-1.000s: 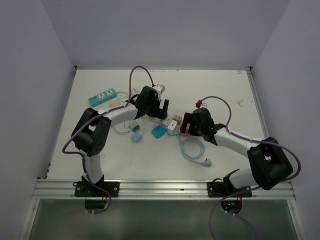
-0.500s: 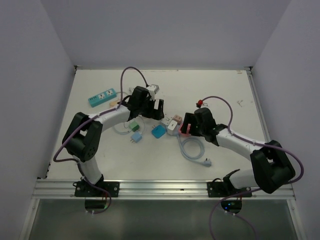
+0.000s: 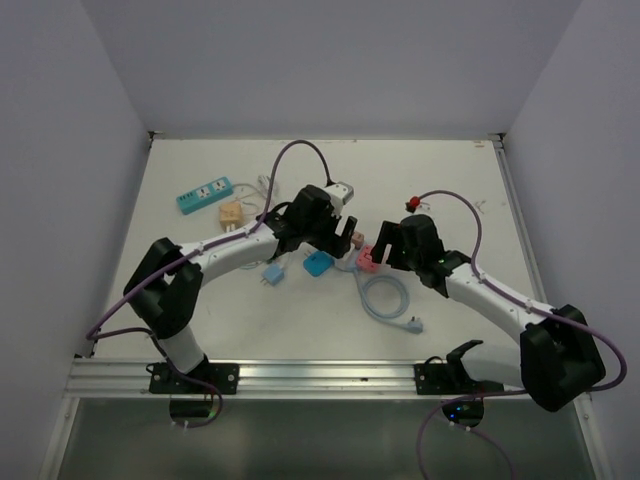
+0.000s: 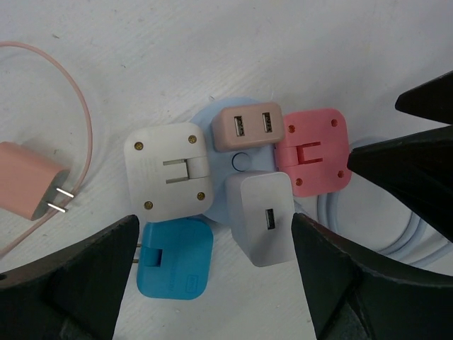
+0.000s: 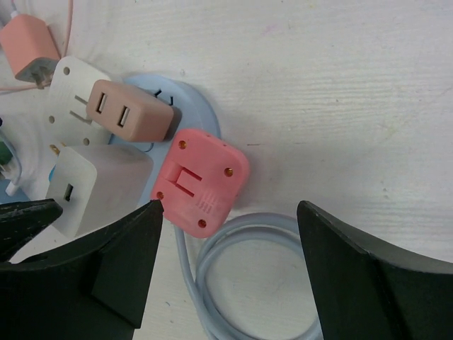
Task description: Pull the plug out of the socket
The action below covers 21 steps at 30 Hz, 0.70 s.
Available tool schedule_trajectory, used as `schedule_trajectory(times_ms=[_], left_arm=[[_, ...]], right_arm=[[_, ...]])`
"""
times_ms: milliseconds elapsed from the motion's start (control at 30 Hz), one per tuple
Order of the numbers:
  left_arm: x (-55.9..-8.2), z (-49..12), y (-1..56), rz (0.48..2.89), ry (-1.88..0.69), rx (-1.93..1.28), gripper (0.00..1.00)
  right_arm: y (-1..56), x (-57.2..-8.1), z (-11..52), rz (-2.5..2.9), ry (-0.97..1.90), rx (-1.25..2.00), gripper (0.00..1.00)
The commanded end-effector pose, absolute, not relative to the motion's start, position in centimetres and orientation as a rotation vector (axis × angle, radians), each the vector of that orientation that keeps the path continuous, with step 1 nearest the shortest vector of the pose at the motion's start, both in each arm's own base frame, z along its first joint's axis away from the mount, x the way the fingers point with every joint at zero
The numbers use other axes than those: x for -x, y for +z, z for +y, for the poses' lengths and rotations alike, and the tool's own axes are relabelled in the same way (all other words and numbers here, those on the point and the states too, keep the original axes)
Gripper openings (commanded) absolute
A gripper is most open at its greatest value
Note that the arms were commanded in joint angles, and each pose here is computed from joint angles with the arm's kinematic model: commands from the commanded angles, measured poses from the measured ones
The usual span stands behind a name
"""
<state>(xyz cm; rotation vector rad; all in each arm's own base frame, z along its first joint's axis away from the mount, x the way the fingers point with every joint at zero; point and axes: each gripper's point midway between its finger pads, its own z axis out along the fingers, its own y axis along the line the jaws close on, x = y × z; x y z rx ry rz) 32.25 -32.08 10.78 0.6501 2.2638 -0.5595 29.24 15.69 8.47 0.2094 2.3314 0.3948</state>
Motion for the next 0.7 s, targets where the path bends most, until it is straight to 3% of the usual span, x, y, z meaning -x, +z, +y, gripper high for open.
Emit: schedule_trajectory(times_ms=[0,667], left_arm=[[-33.0,-32.9,11.4,2.240,-0.478,-0.698,0.91],[-31.9,-34.9,8.3,2.362,-0.258,-0.724,0.66]], right_arm=[[8.8,-29.4,13.9,2.297,0.356,-0.294,0.80],[7.3,-29.3,13.1,2.312,0.408,-0.343,0.79]])
